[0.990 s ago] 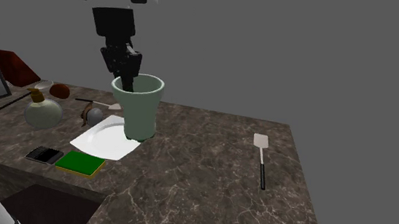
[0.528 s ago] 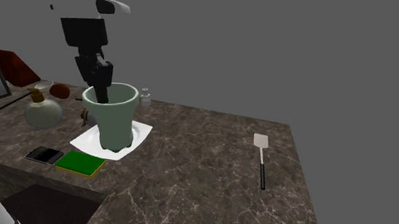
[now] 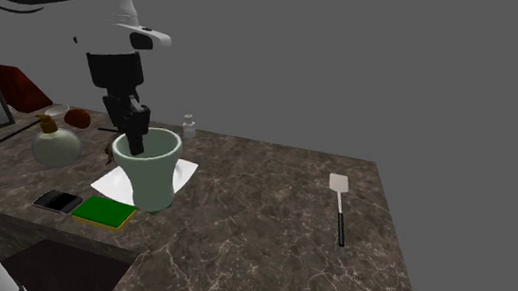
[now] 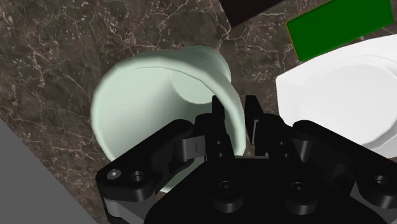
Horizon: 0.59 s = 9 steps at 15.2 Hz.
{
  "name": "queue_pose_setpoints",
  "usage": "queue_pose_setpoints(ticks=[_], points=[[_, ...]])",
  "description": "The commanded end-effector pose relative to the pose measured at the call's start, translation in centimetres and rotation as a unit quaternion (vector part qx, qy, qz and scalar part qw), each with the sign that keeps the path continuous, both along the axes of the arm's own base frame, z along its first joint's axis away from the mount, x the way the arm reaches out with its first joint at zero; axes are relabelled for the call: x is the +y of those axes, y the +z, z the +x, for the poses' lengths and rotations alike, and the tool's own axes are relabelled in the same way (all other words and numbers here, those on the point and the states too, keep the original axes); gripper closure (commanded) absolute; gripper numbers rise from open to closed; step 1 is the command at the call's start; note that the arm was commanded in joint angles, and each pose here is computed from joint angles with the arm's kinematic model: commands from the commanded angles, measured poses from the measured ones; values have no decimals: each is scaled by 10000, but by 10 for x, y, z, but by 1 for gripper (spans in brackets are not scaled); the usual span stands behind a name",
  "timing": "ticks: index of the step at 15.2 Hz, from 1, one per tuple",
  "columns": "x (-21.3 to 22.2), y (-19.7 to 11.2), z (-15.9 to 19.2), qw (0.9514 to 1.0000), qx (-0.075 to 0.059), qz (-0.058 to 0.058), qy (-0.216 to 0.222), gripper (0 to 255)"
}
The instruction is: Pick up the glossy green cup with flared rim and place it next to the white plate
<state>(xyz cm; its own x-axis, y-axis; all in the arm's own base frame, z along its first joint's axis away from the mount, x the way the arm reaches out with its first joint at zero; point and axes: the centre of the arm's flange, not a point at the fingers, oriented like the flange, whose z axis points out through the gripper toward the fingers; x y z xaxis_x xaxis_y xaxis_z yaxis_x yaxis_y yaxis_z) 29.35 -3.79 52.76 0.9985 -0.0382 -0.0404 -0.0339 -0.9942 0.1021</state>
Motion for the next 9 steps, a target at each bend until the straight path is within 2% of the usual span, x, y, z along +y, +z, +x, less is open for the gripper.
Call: queue_pose_setpoints(ticks=[1,9], points=[[-1,-11,-1,10000,-4,-1,1,255],[-1,-53,-1,10000,-4,-1,1,255]])
